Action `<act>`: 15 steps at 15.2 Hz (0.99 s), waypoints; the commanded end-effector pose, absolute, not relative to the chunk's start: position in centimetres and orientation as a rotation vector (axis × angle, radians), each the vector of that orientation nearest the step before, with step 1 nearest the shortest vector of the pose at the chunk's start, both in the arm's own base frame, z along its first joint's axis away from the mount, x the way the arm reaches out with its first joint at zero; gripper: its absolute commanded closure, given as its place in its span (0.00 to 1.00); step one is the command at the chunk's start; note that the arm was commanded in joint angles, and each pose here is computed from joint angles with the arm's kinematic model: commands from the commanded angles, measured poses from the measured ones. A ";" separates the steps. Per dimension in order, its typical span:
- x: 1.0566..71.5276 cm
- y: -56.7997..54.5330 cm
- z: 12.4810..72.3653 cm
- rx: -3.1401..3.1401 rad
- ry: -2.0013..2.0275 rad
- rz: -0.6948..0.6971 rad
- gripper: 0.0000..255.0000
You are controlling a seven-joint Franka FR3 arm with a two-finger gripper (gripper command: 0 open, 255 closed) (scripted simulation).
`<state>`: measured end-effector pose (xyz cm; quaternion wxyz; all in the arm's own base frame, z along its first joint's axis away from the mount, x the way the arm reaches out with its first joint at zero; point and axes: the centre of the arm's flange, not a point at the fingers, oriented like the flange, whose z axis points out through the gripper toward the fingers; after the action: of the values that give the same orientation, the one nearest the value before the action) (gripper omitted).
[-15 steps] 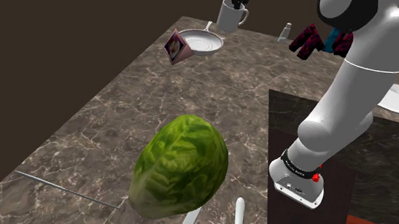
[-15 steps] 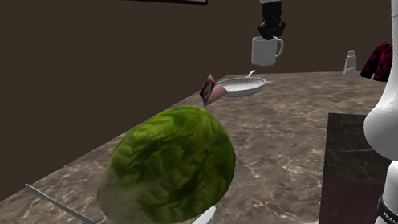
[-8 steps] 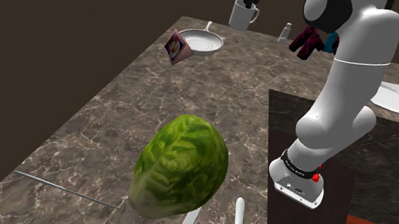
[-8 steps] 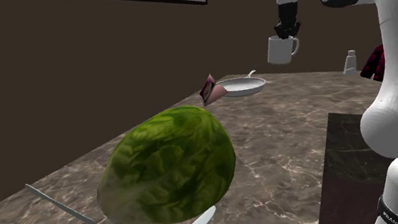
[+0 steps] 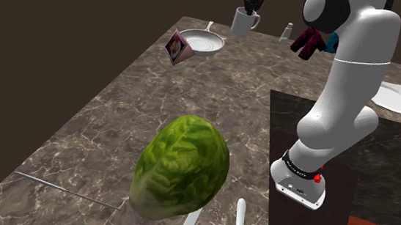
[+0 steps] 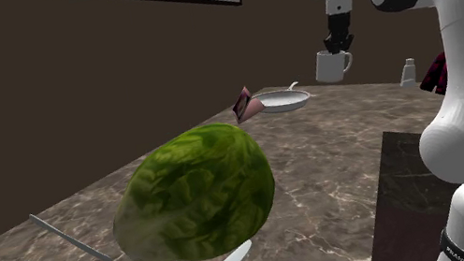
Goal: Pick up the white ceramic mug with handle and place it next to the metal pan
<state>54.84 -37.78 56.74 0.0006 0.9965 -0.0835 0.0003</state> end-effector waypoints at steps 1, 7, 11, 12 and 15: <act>54.7 -37.7 55.7 3.129 -0.262 0.002 1.00; 54.7 -37.7 52.6 3.129 -0.262 0.002 1.00; 54.7 -37.7 50.5 3.129 -0.262 0.002 1.00; 54.7 -37.7 49.9 3.129 -0.262 0.002 1.00; 54.7 -37.7 49.5 3.129 -0.262 0.002 1.00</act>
<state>54.72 -37.75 49.58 0.0007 0.9965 -0.0835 0.0003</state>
